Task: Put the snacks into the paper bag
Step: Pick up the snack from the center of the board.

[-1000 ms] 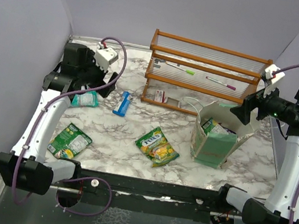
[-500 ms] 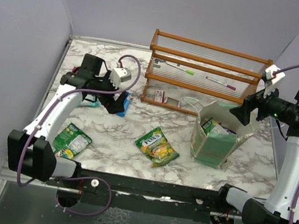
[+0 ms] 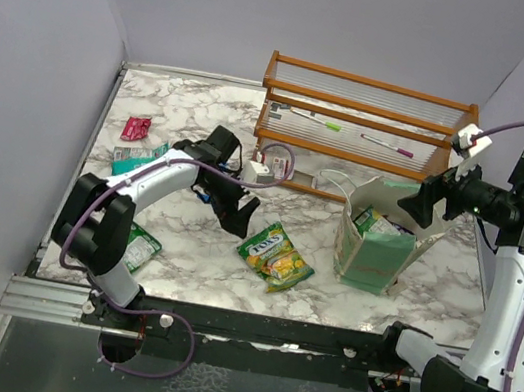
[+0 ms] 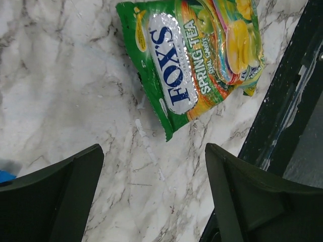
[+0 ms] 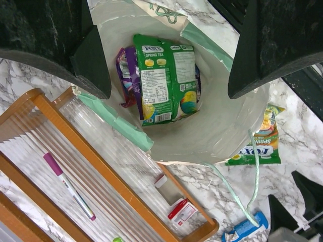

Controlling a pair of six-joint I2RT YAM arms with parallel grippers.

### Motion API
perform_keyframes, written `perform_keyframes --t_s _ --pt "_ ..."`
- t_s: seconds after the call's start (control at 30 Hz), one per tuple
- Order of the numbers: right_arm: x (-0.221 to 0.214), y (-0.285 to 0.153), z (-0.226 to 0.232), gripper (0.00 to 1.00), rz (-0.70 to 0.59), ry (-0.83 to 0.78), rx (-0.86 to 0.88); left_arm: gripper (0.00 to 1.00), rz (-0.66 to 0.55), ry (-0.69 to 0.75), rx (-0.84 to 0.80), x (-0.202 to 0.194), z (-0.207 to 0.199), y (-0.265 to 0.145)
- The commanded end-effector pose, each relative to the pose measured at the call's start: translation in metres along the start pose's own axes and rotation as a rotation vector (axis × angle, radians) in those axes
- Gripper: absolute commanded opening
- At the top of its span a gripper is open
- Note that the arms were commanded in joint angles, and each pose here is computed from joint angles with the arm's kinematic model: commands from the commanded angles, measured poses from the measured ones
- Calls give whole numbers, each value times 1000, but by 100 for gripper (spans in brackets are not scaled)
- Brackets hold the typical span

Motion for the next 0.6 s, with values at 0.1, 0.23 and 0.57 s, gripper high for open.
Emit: perform_keyframes --t_s 0.1,0.23,0.57 --pt "2 -4 1 98 -17 -20 -36 80 33 -23 -140 -11 -7 35" --pt "4 -6 4 98 -27 -22 -35 76 64 -44 -170 -16 -6 51" --pt "3 -8 6 98 -25 -23 -40 65 86 -58 -203 -26 -9 73"
Point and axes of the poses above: each gripper's point midway between its finger pads, its own y axis out along the fingers, its own z axis along the line the jaws close on, x = y × z, the point moved 8 cm from there along -y, back along the fingers, and after that the axes turned 4 degrees about y, right-handed, at the moved point
